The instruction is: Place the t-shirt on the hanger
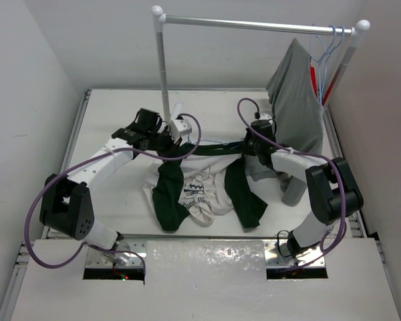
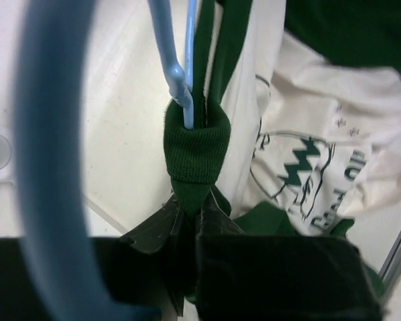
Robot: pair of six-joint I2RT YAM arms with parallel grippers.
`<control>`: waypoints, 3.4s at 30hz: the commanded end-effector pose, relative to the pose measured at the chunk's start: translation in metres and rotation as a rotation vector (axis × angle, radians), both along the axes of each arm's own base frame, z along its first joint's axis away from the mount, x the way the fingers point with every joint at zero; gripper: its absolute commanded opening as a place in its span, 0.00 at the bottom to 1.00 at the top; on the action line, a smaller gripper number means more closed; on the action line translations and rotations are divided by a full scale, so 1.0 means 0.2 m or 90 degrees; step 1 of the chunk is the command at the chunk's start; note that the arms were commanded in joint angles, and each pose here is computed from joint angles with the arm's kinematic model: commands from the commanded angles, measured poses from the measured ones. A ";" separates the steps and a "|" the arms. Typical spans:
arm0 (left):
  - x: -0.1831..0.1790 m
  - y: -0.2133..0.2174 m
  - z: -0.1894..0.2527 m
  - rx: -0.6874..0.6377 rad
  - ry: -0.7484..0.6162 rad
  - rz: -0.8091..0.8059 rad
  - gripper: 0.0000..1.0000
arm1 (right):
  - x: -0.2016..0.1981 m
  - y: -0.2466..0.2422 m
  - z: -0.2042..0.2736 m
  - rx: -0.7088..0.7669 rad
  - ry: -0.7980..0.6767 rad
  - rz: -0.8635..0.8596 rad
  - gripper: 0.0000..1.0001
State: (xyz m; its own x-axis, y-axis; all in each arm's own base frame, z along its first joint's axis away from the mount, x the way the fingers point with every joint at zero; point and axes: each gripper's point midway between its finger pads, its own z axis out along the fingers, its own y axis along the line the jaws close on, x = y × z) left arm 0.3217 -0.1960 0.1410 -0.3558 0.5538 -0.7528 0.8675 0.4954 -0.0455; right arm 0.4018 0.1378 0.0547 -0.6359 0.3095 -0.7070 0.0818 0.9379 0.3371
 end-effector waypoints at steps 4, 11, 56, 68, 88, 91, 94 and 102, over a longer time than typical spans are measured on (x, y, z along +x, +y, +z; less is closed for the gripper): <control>-0.14 0.21 -0.05 0.127 -0.007 -0.073 0.00 | 0.02 -0.35 0.03 -0.134 0.017 -0.106 0.00; -0.11 0.26 -0.10 0.184 -0.010 -0.034 0.00 | 0.05 -0.28 0.18 -0.150 -0.065 -0.061 0.00; -0.17 0.07 0.17 -0.032 -0.057 -0.218 0.00 | -0.58 0.48 0.47 -0.150 -0.260 0.684 0.00; -0.06 0.22 0.29 -0.039 -0.112 -0.153 0.95 | -0.57 0.32 0.77 -0.211 -0.299 0.567 0.00; -0.06 -0.06 -0.10 -0.126 -0.003 0.029 1.00 | -0.53 0.21 1.31 -0.170 -0.384 0.392 0.00; 0.01 -0.09 -0.14 -0.139 -0.012 0.058 0.96 | -0.55 0.21 1.35 -0.154 -0.398 0.390 0.00; 0.08 -0.17 -0.24 -0.150 0.025 0.064 0.85 | -0.57 0.20 1.38 -0.151 -0.405 0.384 0.00; 0.20 -0.29 -0.36 -0.121 0.052 0.112 0.46 | -0.58 0.17 1.32 -0.162 -0.389 0.376 0.00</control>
State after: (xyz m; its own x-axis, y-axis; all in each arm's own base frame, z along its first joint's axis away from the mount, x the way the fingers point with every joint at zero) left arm 0.3316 -0.2415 0.0426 -0.5474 0.3897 -0.7406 0.7732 0.5740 -0.2695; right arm 0.2835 0.1757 0.2913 -0.1997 -0.2190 -0.9551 -0.5957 0.8011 -0.0591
